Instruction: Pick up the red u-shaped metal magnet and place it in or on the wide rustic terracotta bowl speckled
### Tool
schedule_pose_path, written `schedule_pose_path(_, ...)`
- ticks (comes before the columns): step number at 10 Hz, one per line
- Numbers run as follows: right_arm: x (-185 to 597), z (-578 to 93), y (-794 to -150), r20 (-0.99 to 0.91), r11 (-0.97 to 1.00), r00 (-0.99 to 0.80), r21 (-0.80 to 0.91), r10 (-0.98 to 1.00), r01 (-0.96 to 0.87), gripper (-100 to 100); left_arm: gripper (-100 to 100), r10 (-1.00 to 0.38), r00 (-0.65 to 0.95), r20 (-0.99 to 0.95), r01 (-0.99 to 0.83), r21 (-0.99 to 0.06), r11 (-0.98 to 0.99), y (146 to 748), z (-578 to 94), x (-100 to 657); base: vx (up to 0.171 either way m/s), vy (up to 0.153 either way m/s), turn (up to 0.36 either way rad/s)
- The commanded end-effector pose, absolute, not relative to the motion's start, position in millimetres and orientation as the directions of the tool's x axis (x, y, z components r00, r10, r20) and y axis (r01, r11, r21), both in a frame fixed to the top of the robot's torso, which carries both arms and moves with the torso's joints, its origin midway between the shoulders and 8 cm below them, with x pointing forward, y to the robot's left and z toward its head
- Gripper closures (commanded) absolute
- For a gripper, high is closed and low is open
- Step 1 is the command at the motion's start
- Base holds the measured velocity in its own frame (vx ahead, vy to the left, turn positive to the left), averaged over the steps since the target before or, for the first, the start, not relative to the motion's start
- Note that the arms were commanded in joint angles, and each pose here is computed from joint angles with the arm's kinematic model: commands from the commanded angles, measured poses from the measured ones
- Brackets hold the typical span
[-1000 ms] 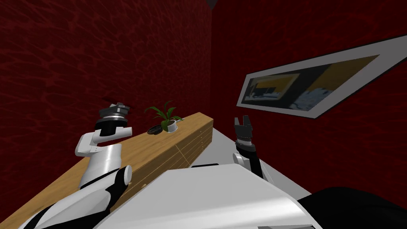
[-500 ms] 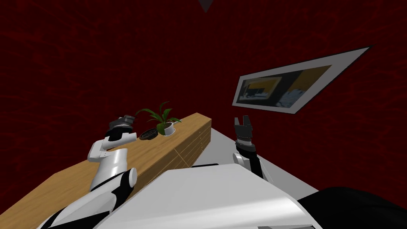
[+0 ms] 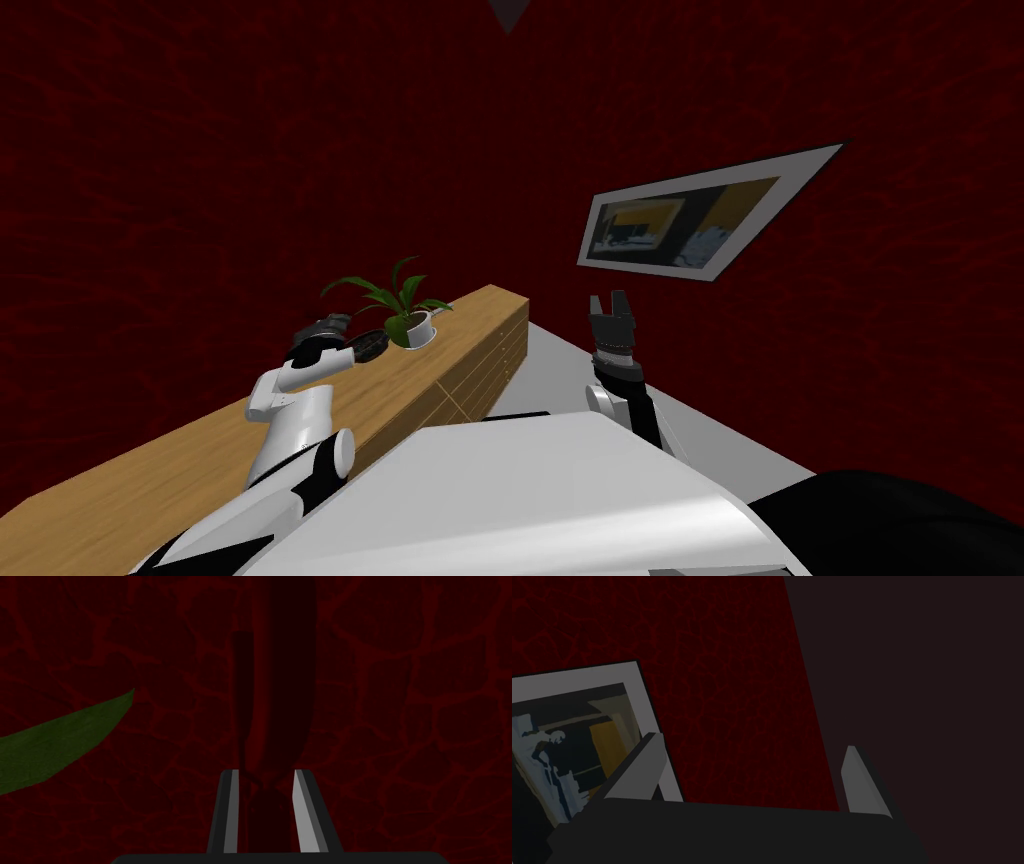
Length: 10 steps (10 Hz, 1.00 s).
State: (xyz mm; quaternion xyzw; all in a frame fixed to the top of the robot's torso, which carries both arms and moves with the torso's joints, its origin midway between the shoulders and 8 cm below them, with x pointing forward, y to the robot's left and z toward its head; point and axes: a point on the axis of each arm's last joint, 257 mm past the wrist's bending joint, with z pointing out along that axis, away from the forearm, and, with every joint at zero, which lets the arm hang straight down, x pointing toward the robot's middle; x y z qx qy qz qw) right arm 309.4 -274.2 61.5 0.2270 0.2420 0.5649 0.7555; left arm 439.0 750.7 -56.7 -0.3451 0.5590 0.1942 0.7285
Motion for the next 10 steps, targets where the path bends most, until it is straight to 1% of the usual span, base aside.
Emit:
schedule_pose_path(1, 309.4, 61.5, -274.2, -0.109, 0.259, 0.245, 0.616, 0.963, -0.744, 0, 100, -0.148, 0.239, -0.960, -0.704, -0.276, 0.655, 756.6, -92.9, 432.0, 0.011, 0.066, -0.181)
schedule_pose_path(2, 309.4, 61.5, -274.2, -0.109, 0.259, 0.245, 0.616, 0.963, -0.744, 0, 100, -0.148, 0.239, -0.960, -0.704, -0.276, 0.655, 756.6, -92.9, 432.0, 0.000, 0.059, -0.052)
schedule_pose_path(4, 309.4, 61.5, -274.2, -0.109, 0.259, 0.245, 0.616, 0.963, -0.744, 0, 100, -0.195, 0.185, -0.963, -0.732, -0.268, 0.626, 757.1, -132.4, 423.9, -0.002, 0.050, -0.073)
schedule_pose_path(5, 309.4, 61.5, -274.2, -0.109, 0.259, 0.245, 0.616, 0.963, -0.744, 0, 100, -0.180, 0.205, -0.962, -0.722, -0.273, 0.636, 755.9, -121.6, 425.7, -0.003, 0.022, -0.024)
schedule_pose_path(6, 309.4, 61.5, -274.2, -0.109, 0.259, 0.245, 0.617, 0.963, -0.744, 0, -100, -0.186, 0.199, -0.962, -0.725, -0.272, 0.632, 755.8, -126.2, 424.8, 0.000, 0.005, 0.003)
schedule_pose_path(10, 309.4, 61.5, -274.2, -0.109, 0.259, 0.245, 0.616, 0.963, -0.744, 0, -100, -0.186, 0.199, -0.962, -0.725, -0.272, 0.632, 755.8, -126.1, 424.8, 0.000, 0.000, 0.000)
